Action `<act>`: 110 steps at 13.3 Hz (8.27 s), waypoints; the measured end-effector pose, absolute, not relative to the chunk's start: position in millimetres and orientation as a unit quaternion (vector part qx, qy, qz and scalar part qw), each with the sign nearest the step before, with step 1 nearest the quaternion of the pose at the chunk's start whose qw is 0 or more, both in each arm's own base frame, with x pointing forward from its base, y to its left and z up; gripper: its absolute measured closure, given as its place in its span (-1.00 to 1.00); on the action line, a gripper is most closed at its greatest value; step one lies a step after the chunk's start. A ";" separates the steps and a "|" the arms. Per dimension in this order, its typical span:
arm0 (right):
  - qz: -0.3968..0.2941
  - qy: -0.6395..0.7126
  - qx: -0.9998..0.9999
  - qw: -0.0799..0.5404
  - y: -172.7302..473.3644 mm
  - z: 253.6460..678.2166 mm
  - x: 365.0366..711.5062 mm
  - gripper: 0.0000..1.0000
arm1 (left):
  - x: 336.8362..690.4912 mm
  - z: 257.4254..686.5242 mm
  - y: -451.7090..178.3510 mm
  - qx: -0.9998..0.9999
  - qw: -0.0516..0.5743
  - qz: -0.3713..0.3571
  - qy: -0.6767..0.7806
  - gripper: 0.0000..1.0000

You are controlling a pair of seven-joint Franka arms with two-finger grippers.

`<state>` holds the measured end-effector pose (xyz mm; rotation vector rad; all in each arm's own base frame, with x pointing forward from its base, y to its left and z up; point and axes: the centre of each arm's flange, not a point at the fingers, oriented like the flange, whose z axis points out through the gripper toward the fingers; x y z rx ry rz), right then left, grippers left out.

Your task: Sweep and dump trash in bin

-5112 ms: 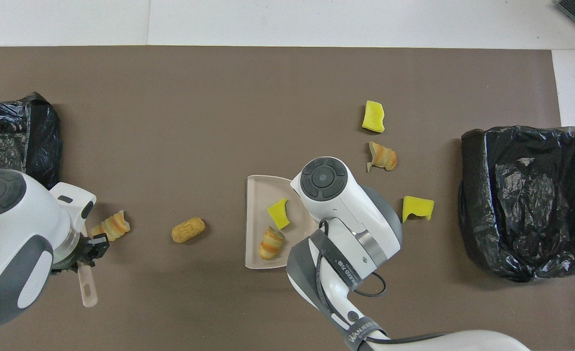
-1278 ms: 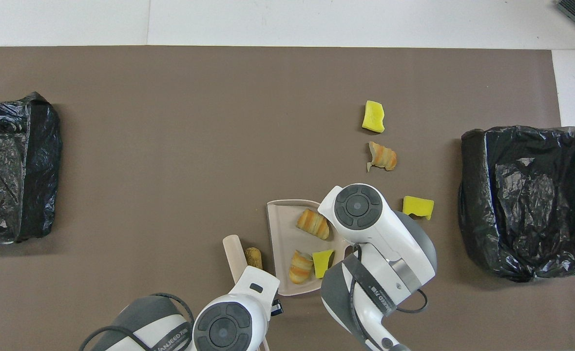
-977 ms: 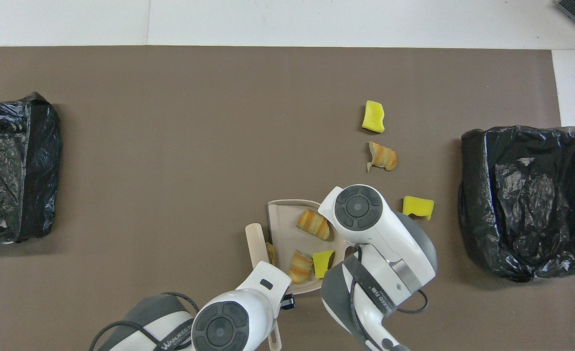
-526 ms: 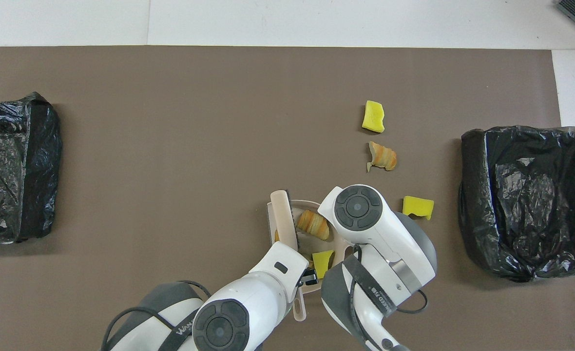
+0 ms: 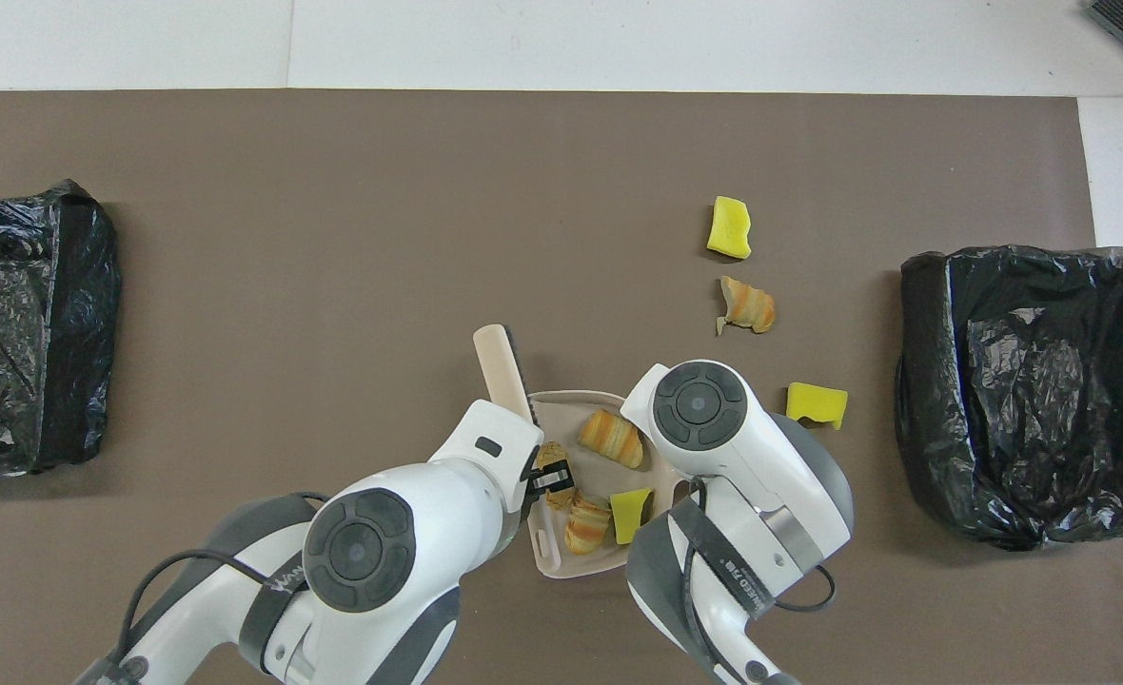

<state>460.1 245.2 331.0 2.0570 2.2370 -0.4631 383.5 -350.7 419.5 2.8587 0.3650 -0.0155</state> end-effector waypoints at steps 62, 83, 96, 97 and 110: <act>-0.400 0.605 0.608 0.324 -181.3 516.6 561.0 0.37 | 541.1 615.1 -33.2 0.999 0.023 -0.016 -0.015 -1.00; -0.251 0.431 0.811 0.307 -99.6 594.6 552.0 0.37 | 534.7 625.3 -65.5 0.997 0.024 -0.017 -0.067 -1.00; -0.082 0.010 0.996 0.033 213.1 516.4 591.9 0.37 | 535.2 626.9 -56.3 0.995 0.024 -0.013 -0.098 -1.00; -0.080 -0.005 0.997 -0.011 240.2 502.7 600.1 0.37 | 535.2 626.9 -56.3 0.995 0.024 -0.013 -0.098 -1.00; -0.101 -0.051 0.987 -0.111 432.6 360.8 597.0 0.37 | 535.1 627.0 -56.2 0.995 0.024 -0.013 -0.098 -1.00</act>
